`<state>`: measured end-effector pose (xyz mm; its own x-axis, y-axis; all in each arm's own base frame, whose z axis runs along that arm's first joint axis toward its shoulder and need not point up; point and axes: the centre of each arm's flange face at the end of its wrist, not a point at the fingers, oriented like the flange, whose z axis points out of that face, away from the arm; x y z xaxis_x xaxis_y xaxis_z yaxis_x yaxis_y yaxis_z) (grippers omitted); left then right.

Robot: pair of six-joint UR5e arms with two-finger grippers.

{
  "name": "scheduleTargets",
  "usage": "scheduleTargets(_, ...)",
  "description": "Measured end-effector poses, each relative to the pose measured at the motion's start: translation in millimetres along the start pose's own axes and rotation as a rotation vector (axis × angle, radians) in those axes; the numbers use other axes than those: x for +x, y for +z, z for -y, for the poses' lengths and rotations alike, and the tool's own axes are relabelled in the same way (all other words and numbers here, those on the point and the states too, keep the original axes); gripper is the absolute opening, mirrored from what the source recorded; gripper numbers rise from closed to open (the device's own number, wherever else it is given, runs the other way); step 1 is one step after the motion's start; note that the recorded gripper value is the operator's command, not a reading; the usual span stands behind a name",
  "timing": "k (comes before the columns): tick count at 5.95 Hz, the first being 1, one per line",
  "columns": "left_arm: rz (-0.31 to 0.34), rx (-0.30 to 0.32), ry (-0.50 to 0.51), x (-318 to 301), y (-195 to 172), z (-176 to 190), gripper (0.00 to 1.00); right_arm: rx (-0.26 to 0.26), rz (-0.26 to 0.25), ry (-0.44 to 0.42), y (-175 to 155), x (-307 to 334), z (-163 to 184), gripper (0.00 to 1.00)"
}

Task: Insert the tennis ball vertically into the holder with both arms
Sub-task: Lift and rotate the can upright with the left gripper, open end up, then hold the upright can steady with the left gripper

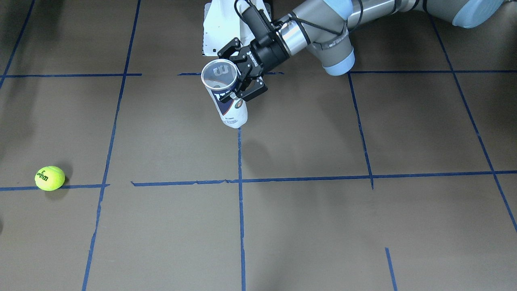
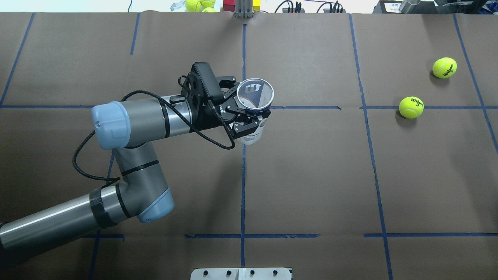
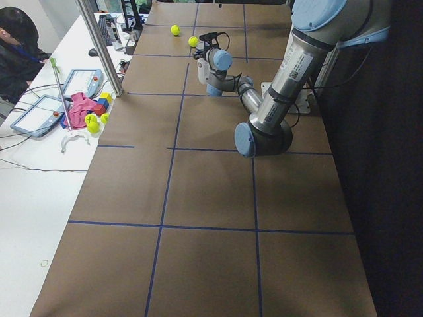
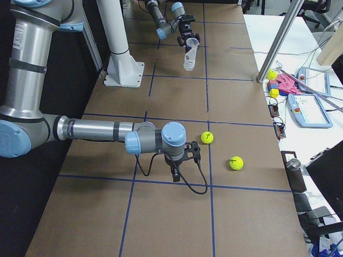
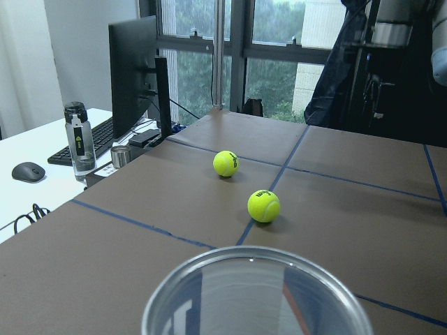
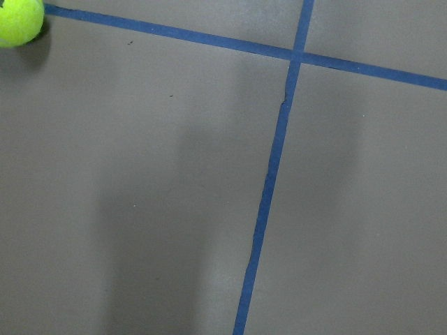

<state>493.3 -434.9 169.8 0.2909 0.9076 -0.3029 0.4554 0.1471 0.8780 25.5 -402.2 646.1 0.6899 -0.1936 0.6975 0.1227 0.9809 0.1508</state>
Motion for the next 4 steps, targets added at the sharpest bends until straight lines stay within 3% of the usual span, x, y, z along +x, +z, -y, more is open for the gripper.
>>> scheduleTargets(2, 0.006, 0.056, 0.009, -18.6, 1.0, -43.9, 0.67, 0.0, 0.001, 0.0, 0.0, -0.1, 0.0, 1.0)
scheduleTargets(4, 0.002, 0.069, 0.01, -26.0, 0.2, -66.1, 0.67, 0.001, 0.002, -0.001, -0.4, -0.6, 0.2, 1.0)
